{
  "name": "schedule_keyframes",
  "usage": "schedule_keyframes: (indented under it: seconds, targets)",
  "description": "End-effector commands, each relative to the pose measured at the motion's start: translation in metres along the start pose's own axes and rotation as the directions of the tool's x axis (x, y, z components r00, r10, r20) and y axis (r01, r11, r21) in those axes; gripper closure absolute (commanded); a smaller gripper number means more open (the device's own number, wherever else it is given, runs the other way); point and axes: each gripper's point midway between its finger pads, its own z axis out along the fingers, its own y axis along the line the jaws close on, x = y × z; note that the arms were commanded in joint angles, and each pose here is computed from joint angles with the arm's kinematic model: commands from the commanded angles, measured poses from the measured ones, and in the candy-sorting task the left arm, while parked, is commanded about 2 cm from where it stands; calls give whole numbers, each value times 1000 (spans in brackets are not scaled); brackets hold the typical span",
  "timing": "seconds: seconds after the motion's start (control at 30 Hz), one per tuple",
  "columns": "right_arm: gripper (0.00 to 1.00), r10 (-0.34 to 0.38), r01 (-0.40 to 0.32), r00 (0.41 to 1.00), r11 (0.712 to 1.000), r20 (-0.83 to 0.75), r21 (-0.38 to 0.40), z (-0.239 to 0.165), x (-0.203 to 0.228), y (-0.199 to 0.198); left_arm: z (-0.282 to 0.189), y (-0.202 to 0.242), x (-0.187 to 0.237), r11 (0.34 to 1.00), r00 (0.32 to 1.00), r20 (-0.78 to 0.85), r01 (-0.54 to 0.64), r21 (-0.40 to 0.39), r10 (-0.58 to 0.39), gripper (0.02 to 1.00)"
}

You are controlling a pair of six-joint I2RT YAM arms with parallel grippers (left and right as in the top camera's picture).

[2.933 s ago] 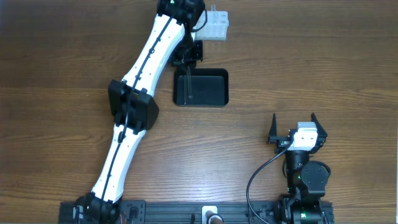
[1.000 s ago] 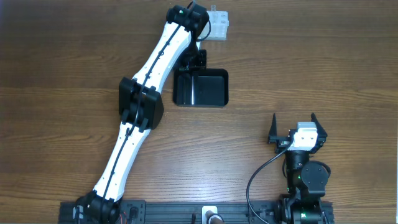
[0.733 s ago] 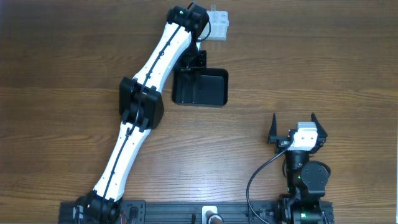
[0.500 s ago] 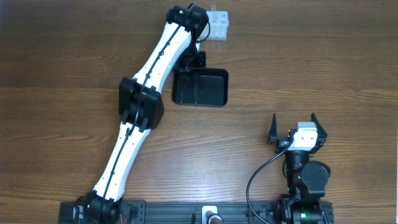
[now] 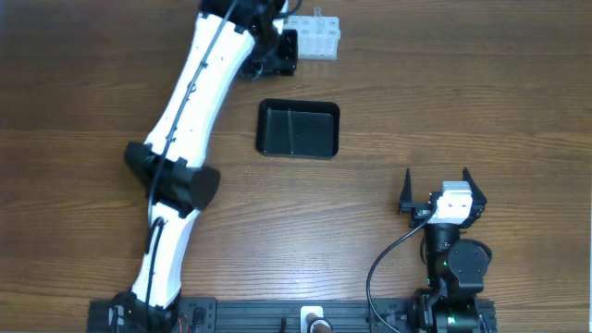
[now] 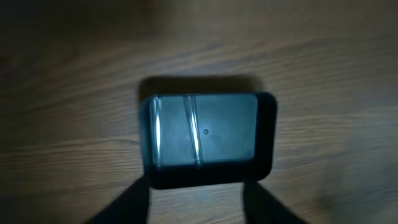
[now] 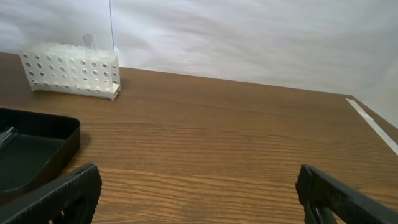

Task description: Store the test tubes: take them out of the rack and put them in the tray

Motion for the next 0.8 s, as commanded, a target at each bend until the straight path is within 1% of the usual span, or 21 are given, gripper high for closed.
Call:
schedule_keyframes:
  seconds: [0.03,0.2,0.33,0.37,0.4,0.43,0.53,0.67,0.8]
  targets:
    - [9,5,-5,1000,1000,1,-15,0,1,3,-43,0,-9,999,991,137,4,-34,1,411]
    - [9,5,-5,1000,1000,1,-15,0,1,3,-84,0,-11,995,961,274,-10,-100,37,261]
    - [7,5,-5,1000,1000,1,-15,0,1,3,-99,2,-5,996,951,307,4,-84,22,143]
    - [7,5,-5,1000,1000,1,-15,0,1,3,-101,3,-4,997,948,317,10,-78,16,99]
    - [7,5,-5,1000,1000,1,-15,0,1,3,-104,4,-2,997,945,328,13,-72,12,36]
    - [7,5,-5,1000,1000,1,-15,0,1,3,-107,5,-1,998,939,344,15,-66,9,20]
    - [7,5,-5,1000,1000,1,-15,0,1,3,-112,9,5,999,926,378,17,-49,3,20]
    - [9,5,-5,1000,1000,1,-15,0,1,3,-118,21,12,997,905,425,34,-68,-2,20]
    - [9,5,-5,1000,1000,1,-15,0,1,3,-128,34,14,996,863,505,61,-70,-18,23]
